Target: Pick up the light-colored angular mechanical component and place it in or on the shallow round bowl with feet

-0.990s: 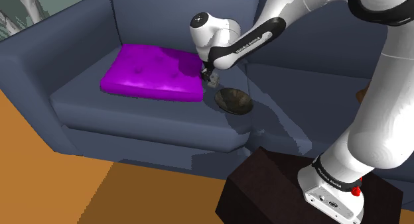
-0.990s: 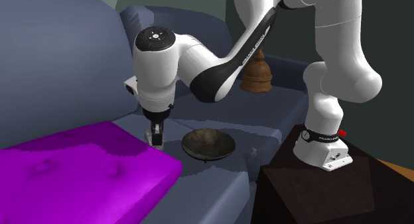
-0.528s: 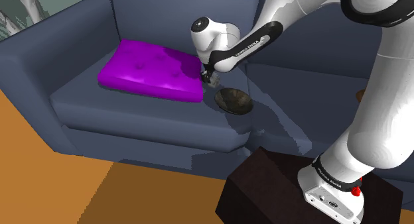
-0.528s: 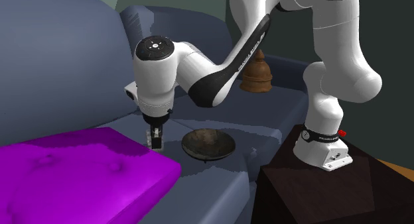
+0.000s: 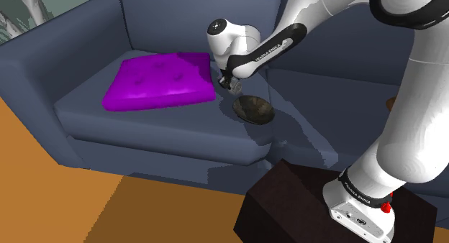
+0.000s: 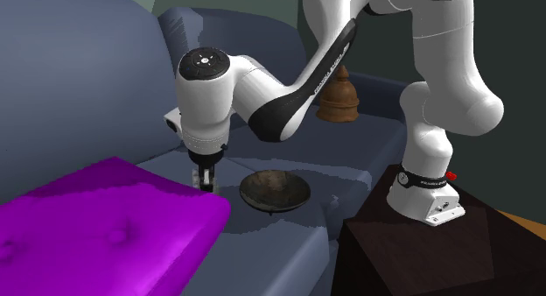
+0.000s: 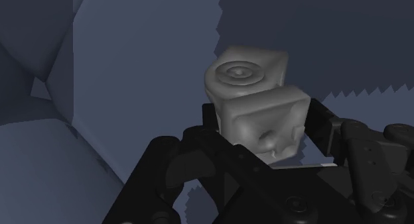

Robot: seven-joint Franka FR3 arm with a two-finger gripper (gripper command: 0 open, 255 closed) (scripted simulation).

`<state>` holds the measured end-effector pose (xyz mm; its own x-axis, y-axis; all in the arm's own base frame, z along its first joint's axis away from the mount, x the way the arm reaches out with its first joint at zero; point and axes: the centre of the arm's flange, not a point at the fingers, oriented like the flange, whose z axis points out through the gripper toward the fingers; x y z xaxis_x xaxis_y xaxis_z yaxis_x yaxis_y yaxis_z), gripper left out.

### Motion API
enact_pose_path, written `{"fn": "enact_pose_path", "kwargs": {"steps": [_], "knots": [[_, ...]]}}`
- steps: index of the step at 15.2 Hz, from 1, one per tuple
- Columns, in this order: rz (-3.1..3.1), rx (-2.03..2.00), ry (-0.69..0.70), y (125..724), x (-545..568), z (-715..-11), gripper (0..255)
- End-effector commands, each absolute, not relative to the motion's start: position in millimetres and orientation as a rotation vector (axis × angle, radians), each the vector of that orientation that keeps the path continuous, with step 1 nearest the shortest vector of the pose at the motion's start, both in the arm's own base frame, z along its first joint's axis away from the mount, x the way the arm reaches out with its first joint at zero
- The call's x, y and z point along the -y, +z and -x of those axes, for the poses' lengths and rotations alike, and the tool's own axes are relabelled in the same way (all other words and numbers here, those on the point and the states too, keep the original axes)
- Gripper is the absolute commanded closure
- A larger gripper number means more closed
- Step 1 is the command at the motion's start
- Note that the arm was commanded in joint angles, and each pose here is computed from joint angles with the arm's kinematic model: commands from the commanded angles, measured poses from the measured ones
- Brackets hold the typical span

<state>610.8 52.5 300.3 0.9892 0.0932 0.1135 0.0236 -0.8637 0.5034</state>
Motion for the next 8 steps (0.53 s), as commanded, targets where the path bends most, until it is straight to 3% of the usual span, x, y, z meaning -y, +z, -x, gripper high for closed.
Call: {"fn": "enact_pose_path", "kwargs": {"steps": [1, 8], "knots": [[-2.611, -0.084, 0.178, 298.5, -53.3, -610.3, 255], [-2.611, -0.084, 0.178, 313.8, -52.6, -610.3, 255]]}}
